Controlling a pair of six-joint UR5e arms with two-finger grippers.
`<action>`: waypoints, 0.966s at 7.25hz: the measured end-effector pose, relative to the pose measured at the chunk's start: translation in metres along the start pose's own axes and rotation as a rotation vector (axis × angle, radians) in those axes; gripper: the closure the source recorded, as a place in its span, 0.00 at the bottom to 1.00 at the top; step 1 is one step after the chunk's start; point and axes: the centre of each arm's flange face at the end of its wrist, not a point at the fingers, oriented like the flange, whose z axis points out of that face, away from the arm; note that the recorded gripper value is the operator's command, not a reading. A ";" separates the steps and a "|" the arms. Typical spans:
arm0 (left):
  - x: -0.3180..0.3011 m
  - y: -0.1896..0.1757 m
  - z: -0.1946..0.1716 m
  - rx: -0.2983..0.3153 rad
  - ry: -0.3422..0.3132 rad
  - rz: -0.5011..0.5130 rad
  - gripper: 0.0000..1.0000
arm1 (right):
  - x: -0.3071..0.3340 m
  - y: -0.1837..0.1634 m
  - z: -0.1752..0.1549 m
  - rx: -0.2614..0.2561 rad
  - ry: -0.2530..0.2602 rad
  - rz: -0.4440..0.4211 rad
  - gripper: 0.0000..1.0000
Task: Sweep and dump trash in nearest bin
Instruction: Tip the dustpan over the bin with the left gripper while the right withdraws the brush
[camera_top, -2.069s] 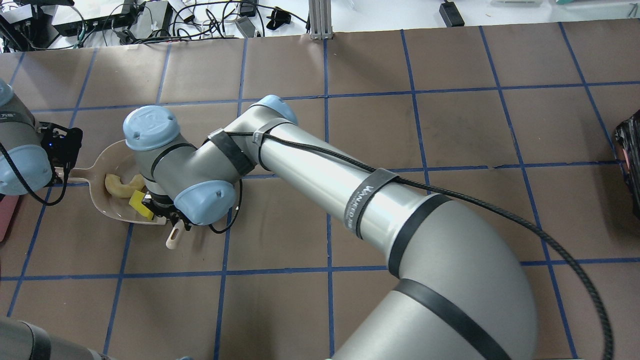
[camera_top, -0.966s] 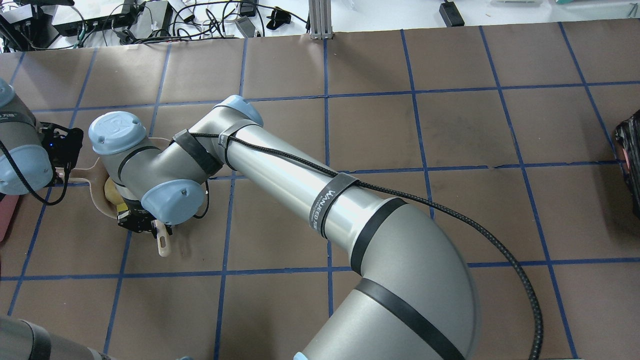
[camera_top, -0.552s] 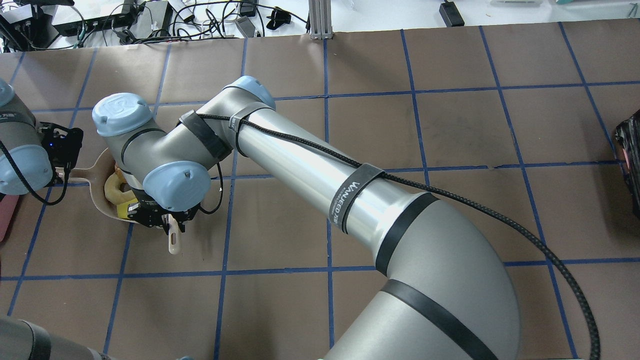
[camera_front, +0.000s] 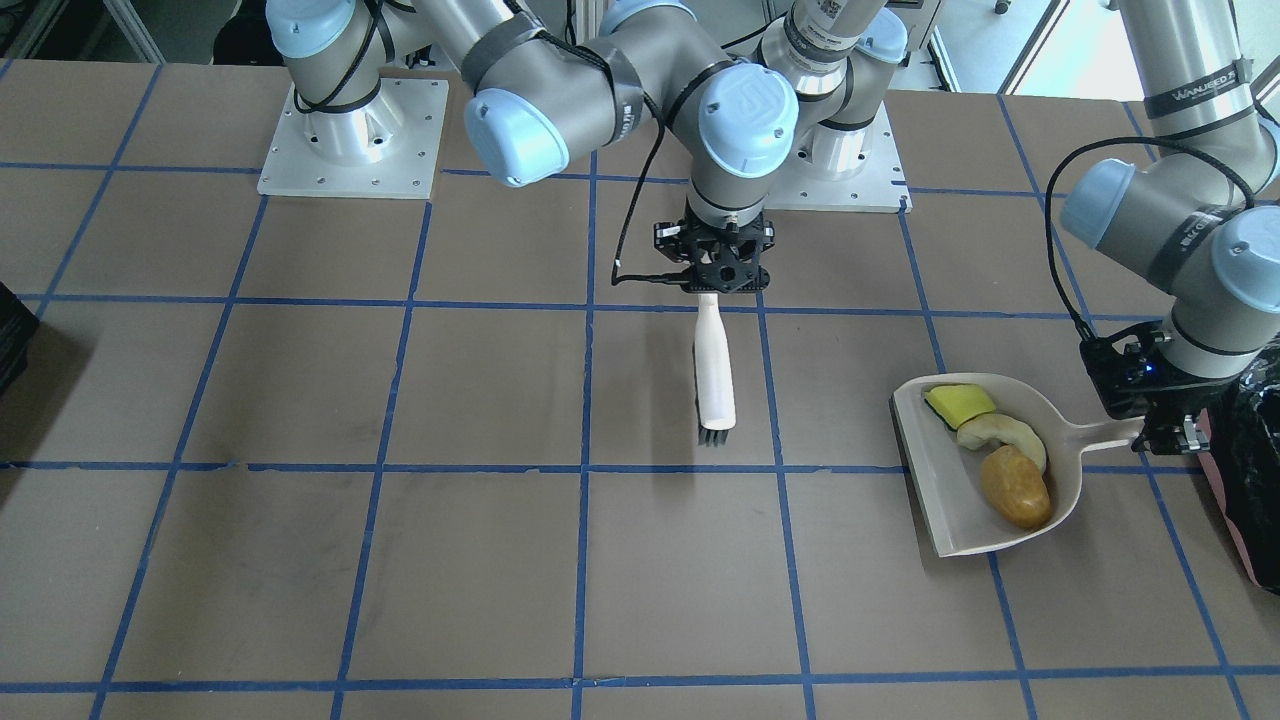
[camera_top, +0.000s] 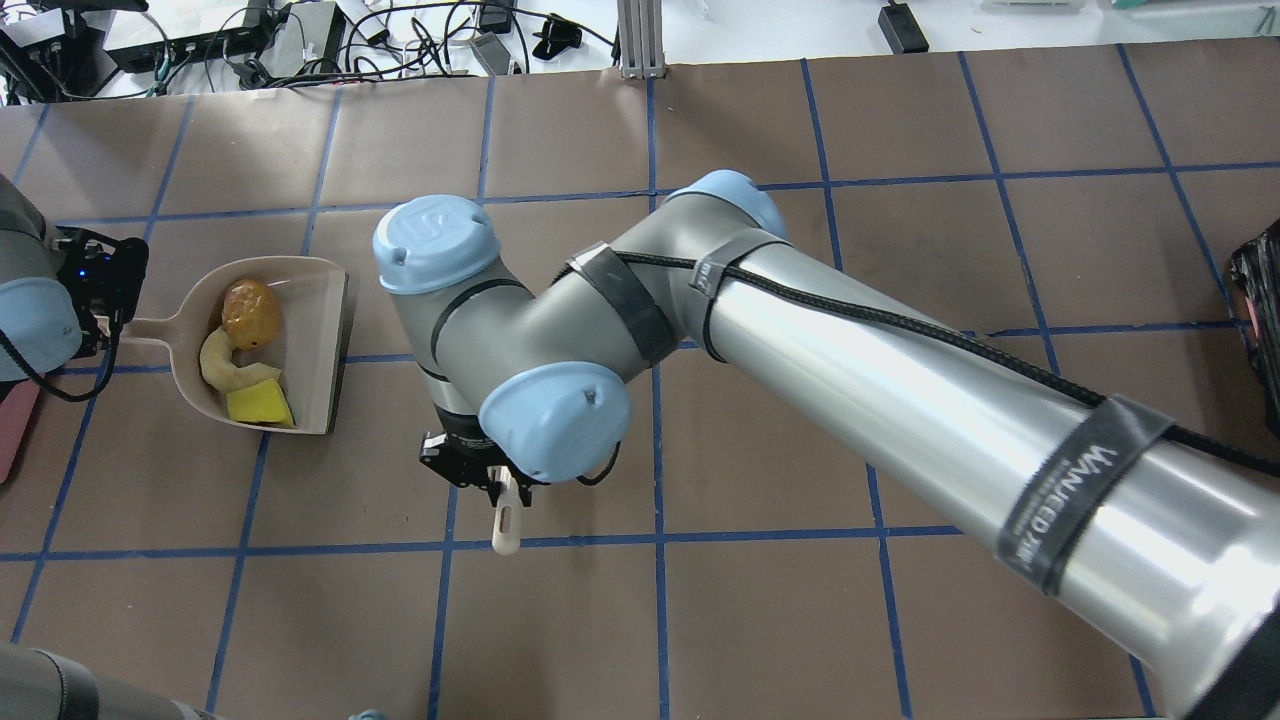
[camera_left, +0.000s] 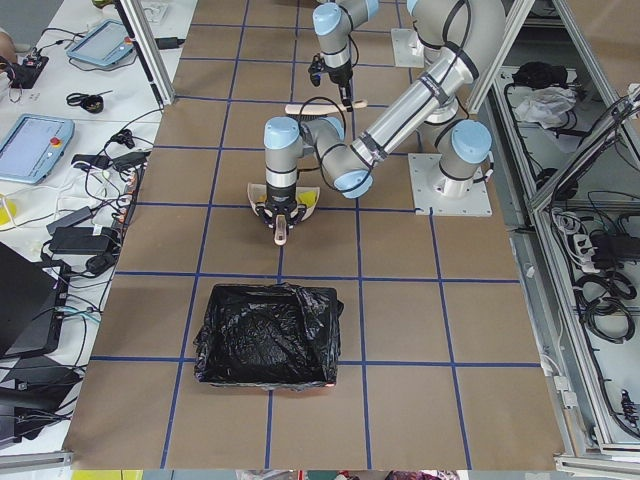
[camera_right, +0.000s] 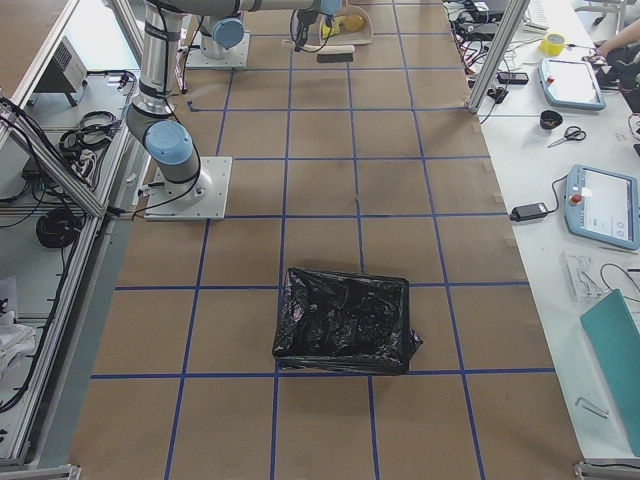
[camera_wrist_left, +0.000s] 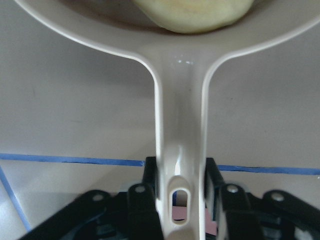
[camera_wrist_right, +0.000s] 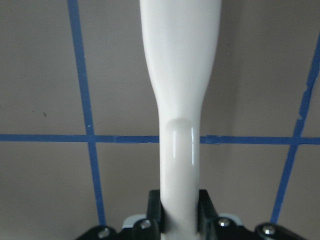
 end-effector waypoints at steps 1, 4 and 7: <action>-0.004 0.012 -0.007 0.028 -0.005 -0.007 1.00 | 0.028 0.009 0.018 0.019 0.018 -0.011 1.00; -0.022 0.064 -0.048 0.130 0.024 -0.047 1.00 | 0.079 0.016 0.043 0.037 0.055 -0.021 1.00; -0.026 0.128 -0.074 0.134 0.016 -0.108 1.00 | 0.104 0.020 0.058 -0.006 0.071 -0.001 1.00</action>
